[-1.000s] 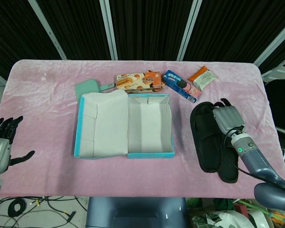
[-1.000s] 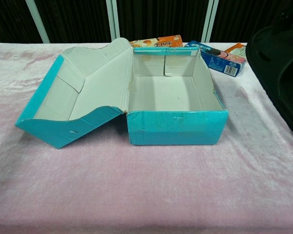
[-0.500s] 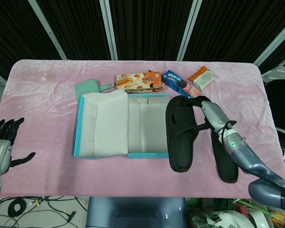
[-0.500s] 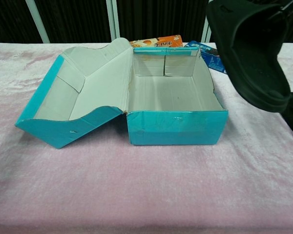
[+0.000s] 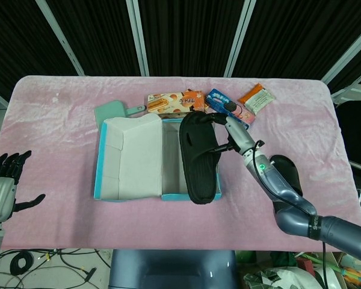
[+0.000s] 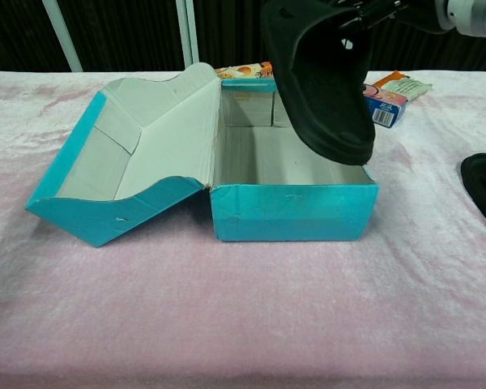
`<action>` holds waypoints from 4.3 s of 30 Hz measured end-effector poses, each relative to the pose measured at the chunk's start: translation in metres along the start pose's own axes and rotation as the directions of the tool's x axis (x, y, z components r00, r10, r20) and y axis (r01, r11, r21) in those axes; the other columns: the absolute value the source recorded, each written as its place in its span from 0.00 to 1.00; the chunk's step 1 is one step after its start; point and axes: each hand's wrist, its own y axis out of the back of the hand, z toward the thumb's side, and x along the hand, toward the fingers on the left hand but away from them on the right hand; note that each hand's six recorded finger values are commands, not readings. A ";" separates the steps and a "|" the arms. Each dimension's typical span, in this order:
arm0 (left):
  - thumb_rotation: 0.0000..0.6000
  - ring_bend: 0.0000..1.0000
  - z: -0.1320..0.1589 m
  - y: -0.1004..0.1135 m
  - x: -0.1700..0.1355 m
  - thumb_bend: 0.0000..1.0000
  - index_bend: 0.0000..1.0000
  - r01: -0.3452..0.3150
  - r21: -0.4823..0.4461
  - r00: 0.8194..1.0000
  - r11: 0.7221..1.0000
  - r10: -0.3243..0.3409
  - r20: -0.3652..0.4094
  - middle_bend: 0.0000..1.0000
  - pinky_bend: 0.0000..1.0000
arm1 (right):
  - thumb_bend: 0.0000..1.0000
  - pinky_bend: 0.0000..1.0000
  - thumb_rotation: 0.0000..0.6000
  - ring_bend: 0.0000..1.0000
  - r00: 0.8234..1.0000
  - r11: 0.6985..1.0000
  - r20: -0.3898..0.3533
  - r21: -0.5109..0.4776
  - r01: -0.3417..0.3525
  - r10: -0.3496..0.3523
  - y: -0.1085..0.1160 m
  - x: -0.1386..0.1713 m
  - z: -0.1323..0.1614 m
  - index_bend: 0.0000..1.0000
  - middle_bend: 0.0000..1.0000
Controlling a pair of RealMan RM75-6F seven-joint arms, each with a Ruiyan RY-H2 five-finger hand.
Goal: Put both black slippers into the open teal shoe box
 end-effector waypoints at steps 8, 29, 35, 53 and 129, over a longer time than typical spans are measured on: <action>1.00 0.07 -0.004 -0.001 -0.001 0.00 0.01 0.010 0.002 1.000 1.000 -0.010 -0.018 0.14 0.00 | 0.06 0.08 1.00 0.14 0.996 0.996 -0.017 0.016 0.093 -0.093 -0.006 -0.022 -0.005 0.36 0.40; 1.00 0.07 -0.014 0.000 -0.010 0.00 0.01 0.012 -0.001 0.999 1.000 -0.012 -0.051 0.13 0.00 | 0.05 0.08 1.00 0.15 0.979 0.976 -0.058 0.087 0.200 -0.195 -0.039 -0.044 -0.018 0.40 0.41; 1.00 0.07 -0.013 -0.001 -0.009 0.00 0.01 0.013 -0.003 0.999 1.000 -0.014 -0.047 0.13 0.00 | 0.05 0.08 1.00 0.15 0.966 0.964 -0.116 0.108 0.245 -0.232 -0.053 -0.036 -0.022 0.40 0.41; 1.00 0.07 -0.011 -0.004 -0.006 0.00 0.01 0.021 -0.003 0.999 1.000 -0.021 -0.042 0.13 0.00 | 0.04 0.08 1.00 0.10 0.996 0.995 -0.080 0.083 0.057 -0.050 -0.094 -0.005 -0.041 0.40 0.42; 1.00 0.07 -0.008 0.001 -0.006 0.00 0.00 0.009 0.006 0.999 1.000 -0.008 -0.044 0.12 0.00 | 0.51 0.03 1.00 0.00 0.959 0.743 0.010 0.631 -0.224 0.282 -0.053 0.077 -0.001 0.14 0.13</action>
